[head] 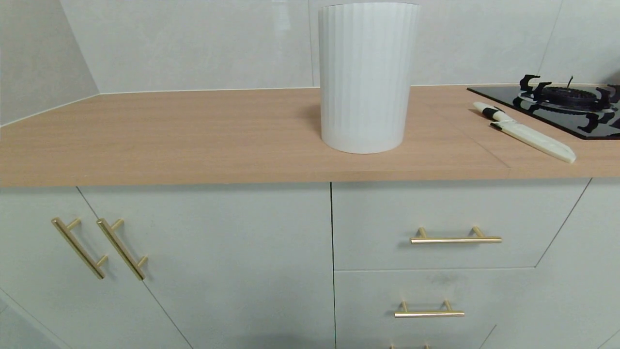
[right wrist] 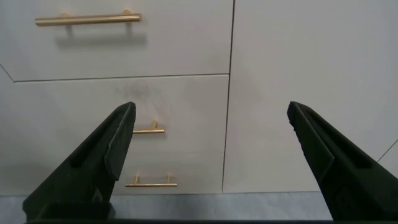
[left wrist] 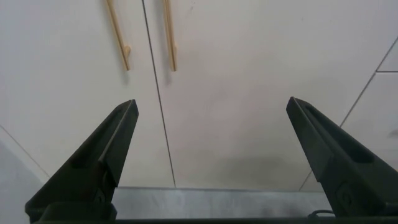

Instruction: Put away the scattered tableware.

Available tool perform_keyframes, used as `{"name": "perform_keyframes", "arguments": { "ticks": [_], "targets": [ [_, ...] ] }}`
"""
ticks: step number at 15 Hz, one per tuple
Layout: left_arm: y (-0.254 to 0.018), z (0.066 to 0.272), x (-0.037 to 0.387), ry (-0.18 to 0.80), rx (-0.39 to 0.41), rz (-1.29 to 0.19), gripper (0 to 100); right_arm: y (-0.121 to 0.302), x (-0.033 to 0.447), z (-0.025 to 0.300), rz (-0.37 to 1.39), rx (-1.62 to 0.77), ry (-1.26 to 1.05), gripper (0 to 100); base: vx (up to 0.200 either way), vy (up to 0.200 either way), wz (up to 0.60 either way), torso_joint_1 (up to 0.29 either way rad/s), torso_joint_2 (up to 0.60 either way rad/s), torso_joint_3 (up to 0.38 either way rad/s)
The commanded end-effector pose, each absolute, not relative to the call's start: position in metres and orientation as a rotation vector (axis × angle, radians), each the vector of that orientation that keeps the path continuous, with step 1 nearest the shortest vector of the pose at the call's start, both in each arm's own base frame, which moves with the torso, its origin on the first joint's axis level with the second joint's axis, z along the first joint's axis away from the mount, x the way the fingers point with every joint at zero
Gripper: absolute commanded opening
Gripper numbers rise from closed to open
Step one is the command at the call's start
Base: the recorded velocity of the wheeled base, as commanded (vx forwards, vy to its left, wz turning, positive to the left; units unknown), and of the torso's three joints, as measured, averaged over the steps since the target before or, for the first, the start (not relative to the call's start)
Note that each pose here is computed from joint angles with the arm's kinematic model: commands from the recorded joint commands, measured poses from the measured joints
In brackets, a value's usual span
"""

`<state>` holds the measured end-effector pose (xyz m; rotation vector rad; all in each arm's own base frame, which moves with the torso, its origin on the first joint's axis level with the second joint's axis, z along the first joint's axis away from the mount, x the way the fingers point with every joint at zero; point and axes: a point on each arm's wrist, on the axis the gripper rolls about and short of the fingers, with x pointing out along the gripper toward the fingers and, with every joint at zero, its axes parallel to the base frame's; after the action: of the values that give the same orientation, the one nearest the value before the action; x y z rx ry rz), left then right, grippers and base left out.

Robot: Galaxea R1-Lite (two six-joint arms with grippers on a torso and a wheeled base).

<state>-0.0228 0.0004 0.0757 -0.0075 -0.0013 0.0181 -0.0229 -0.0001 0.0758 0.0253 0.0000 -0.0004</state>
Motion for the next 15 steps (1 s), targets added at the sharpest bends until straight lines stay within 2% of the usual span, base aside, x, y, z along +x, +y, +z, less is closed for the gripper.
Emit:
{"name": "perform_keyframes", "arguments": {
  "ticks": [1, 5, 15],
  "targets": [
    [0.0004, 0.0761, -0.0229, -0.003, -0.008, 0.018, 100, -0.0001, -0.0228, 0.0758, 0.0, 0.025, 0.002, 100, 0.0, 0.0, 0.0, 0.007, -0.05, -0.027],
    [0.0004, 0.0756, -0.0228, -0.002, -0.008, 0.018, 100, -0.0002, -0.0228, 0.0758, -0.003, 0.025, 0.001, 100, 0.0, 0.0, 0.0, 0.024, -0.24, -0.304],
    [0.0004, 0.0756, -0.0228, -0.002, -0.009, 0.018, 100, -0.0002, -0.0228, 0.0758, -0.003, 0.026, 0.001, 100, 0.0, 0.0, 0.0, 0.122, -0.49, -0.334]
  ]
}}
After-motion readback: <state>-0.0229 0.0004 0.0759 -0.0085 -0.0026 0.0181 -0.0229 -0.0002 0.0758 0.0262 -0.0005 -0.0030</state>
